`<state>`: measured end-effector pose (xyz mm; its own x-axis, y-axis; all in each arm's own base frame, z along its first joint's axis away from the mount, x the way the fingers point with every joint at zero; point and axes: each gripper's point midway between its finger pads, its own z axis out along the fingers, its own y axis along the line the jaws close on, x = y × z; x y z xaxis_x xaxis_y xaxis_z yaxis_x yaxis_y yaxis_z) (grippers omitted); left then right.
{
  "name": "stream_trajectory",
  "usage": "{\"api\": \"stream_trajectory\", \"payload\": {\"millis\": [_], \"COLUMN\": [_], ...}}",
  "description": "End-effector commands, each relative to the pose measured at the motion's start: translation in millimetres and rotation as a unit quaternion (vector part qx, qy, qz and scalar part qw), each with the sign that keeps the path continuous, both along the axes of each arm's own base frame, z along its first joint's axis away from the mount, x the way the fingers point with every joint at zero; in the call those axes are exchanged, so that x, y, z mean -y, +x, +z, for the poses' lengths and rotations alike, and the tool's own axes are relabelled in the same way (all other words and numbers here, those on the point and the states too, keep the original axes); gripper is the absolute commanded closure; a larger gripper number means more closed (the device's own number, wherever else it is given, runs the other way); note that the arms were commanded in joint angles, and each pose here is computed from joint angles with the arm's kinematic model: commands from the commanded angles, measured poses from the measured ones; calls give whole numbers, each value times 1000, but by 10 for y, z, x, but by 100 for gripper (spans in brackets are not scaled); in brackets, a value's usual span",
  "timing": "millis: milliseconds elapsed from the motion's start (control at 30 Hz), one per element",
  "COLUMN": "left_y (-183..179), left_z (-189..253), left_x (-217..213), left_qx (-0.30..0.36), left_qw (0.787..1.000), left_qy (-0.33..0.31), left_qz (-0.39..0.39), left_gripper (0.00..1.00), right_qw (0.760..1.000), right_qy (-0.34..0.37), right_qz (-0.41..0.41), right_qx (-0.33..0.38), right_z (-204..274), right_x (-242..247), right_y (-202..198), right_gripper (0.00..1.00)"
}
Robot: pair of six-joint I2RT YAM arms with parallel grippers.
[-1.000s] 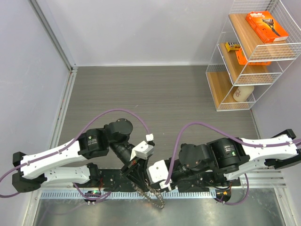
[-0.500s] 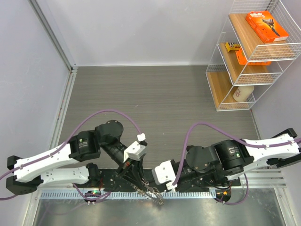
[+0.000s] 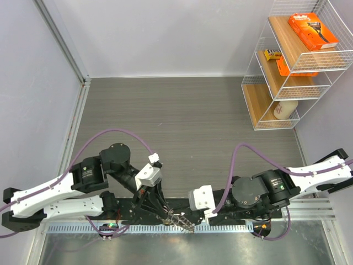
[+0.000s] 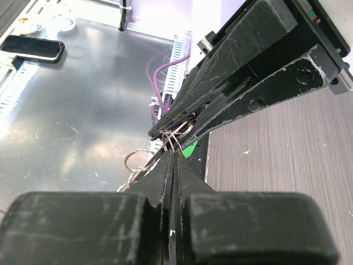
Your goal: Put the keys on the keyring
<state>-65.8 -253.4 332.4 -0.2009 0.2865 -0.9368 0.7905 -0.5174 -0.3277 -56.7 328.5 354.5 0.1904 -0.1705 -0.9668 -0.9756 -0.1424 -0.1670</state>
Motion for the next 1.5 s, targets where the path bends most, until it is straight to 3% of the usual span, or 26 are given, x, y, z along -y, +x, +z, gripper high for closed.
{"api": "stream_trajectory", "payload": {"millis": [0, 200, 600, 1133, 1467], "left_y": [39, 71, 185, 266, 381], "left_z": [416, 512, 492, 43, -321], "left_x": [29, 8, 32, 0, -8], "left_qx": [28, 33, 37, 56, 83], "left_qw": [995, 992, 993, 994, 985], "left_qy": [-95, -115, -83, 55, 129], "left_qz": [17, 36, 76, 77, 84], "left_gripper": [100, 100, 100, 100, 100], "right_qw": [999, 998, 999, 996, 995], "right_qy": [12, 24, 8, -24, -11], "right_qz": [-46, -56, -51, -88, -96], "right_qx": [-9, -22, -13, 25, 37], "right_z": [-75, -131, -230, -731, -711], "right_x": [-21, 6, 94, 134, 182], "right_y": [109, 117, 25, 149, 217], "right_gripper": [94, 95, 95, 95, 95]}}
